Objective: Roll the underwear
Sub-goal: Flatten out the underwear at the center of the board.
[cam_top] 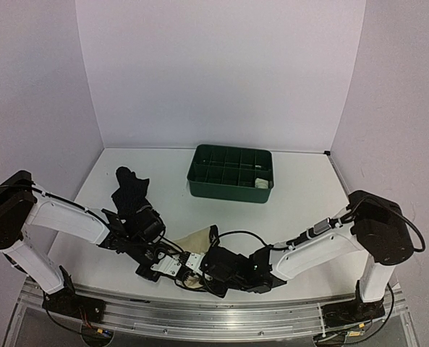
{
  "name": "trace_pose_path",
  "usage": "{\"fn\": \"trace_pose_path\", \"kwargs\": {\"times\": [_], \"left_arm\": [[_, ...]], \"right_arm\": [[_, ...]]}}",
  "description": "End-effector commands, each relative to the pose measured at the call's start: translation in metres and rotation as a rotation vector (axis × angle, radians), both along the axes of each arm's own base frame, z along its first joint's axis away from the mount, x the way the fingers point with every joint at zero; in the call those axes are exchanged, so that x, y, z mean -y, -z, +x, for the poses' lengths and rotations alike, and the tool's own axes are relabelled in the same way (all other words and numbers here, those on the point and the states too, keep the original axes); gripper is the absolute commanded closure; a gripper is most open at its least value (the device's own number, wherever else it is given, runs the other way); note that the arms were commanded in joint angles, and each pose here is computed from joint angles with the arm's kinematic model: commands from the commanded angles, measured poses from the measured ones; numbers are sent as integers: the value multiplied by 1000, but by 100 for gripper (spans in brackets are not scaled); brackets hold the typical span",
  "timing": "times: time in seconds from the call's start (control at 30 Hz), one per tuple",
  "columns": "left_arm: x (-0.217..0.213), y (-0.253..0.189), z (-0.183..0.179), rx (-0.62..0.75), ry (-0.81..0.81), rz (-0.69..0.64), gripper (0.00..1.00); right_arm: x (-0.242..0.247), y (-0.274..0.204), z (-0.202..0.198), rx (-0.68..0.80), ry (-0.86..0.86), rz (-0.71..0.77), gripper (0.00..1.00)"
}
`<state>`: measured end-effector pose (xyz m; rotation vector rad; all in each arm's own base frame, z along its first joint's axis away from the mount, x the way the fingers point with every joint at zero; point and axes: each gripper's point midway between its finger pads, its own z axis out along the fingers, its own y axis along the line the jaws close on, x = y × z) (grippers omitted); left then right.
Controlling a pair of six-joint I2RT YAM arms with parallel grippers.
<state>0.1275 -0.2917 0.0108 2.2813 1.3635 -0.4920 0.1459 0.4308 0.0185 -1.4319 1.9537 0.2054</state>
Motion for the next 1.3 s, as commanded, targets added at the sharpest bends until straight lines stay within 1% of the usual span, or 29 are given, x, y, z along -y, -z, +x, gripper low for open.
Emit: {"fn": "trace_pose_path", "kwargs": {"times": [0.0, 0.03, 0.07, 0.13, 0.27, 0.37, 0.47, 0.57, 0.7, 0.77, 0.83, 0.9, 0.97, 1.07, 1.17, 1.27], "left_arm": [[5, -13, 2, -4, -12, -15, 100], [5, -13, 1, -7, -15, -13, 100], [5, -13, 1, -10, -18, -12, 100], [6, -16, 3, -19, -36, -13, 100], [9, -37, 15, -65, -102, -35, 100], [11, -63, 33, -116, -162, -73, 100], [11, -96, 48, -165, -199, -116, 100], [11, -126, 48, -201, -199, -157, 100], [16, -171, 47, -243, -231, -244, 100], [20, -191, 55, -261, -274, -288, 100], [21, -207, 73, -266, -331, -328, 100], [21, -219, 94, -249, -372, -358, 100], [21, -226, 113, -204, -397, -372, 100], [22, -239, 142, -104, -413, -395, 100], [19, -261, 179, 7, -438, -427, 100], [14, -282, 202, 103, -451, -453, 100]], "right_arm": [[6, 1, 5, 9, 22, -37, 86], [6, -2, 8, 26, 40, -37, 92], [6, -6, 12, 37, 58, -33, 97], [5, -19, 21, 49, 107, -1, 100], [14, -63, 51, -17, 305, 159, 100], [24, -104, 79, -152, 507, 367, 100], [39, -148, 102, -217, 668, 532, 100], [50, -181, 109, -231, 749, 586, 100], [66, -207, 106, -273, 850, 617, 100], [74, -217, 107, -273, 894, 663, 100], [81, -227, 114, -250, 940, 710, 100], [82, -240, 126, -225, 962, 742, 100], [79, -248, 142, -214, 974, 761, 100], [68, -260, 171, -204, 960, 787, 100], [58, -285, 198, -174, 928, 822, 100], [52, -298, 203, -175, 897, 845, 100]]}}
